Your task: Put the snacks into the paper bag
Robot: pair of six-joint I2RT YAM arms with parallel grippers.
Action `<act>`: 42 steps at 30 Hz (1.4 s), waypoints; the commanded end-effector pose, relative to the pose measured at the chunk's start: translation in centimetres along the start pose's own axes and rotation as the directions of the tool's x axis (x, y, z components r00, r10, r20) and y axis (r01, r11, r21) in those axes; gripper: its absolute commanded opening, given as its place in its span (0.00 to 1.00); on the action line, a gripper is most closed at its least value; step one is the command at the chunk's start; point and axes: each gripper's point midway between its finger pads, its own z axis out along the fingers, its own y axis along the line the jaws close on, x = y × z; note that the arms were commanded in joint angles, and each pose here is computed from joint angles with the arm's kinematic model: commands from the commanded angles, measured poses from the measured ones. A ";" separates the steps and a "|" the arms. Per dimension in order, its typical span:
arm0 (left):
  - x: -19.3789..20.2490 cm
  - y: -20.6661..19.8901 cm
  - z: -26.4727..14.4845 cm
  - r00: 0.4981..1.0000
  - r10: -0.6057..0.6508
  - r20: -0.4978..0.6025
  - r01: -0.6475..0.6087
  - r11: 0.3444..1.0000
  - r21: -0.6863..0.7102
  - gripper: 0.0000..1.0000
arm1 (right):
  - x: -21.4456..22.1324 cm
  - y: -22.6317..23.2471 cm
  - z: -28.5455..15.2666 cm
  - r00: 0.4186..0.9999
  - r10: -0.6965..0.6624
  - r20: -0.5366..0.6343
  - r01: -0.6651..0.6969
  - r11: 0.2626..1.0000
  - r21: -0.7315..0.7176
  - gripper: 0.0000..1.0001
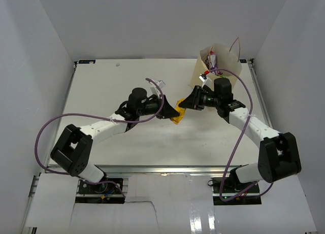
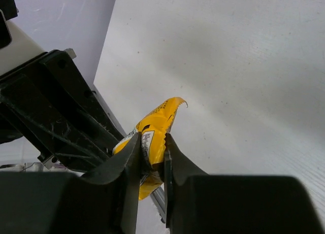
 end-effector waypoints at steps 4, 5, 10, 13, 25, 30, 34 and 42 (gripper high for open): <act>-2.0 -2.8 -1.1 0.997 0.019 0.081 -0.023 0.998 0.051 0.54 | -3.8 5.7 -1.3 0.962 -0.261 0.074 0.270 0.953 -0.139 0.08; -2.5 -3.5 -1.5 0.994 0.050 0.100 -0.056 0.997 0.059 0.64 | -4.2 5.9 -1.8 0.950 -0.303 0.074 0.310 0.942 -0.129 0.08; -4.5 -4.1 -3.8 0.964 0.178 0.198 -0.177 0.984 -0.026 0.98 | -11.8 10.0 -7.5 0.674 -0.696 0.248 0.724 0.689 -0.030 0.08; -5.0 -2.9 -5.6 0.947 0.237 0.216 -0.208 0.967 -0.150 0.98 | -16.8 11.4 -11.8 0.508 -0.801 0.316 0.814 0.567 0.130 0.08; -4.0 1.0 -11.2 0.938 0.292 0.184 -0.181 0.871 -0.456 0.98 | -27.7 2.1 -19.0 0.384 -0.917 0.108 0.575 0.329 0.749 0.08; -4.1 2.0 -12.5 0.938 0.281 0.205 -0.133 0.835 -0.534 0.98 | -29.4 -4.0 -19.4 0.483 -0.875 0.032 0.437 0.272 0.857 0.08; -4.1 2.3 -13.0 0.940 0.272 0.208 -0.114 0.822 -0.558 0.98 | -28.3 -5.4 -18.1 0.497 -0.867 0.030 0.465 0.295 0.834 0.38; -5.2 2.3 -14.9 0.930 0.277 0.242 -0.068 0.777 -0.626 0.98 | -25.7 -3.0 -19.4 0.599 -0.795 0.095 0.418 0.412 0.810 0.97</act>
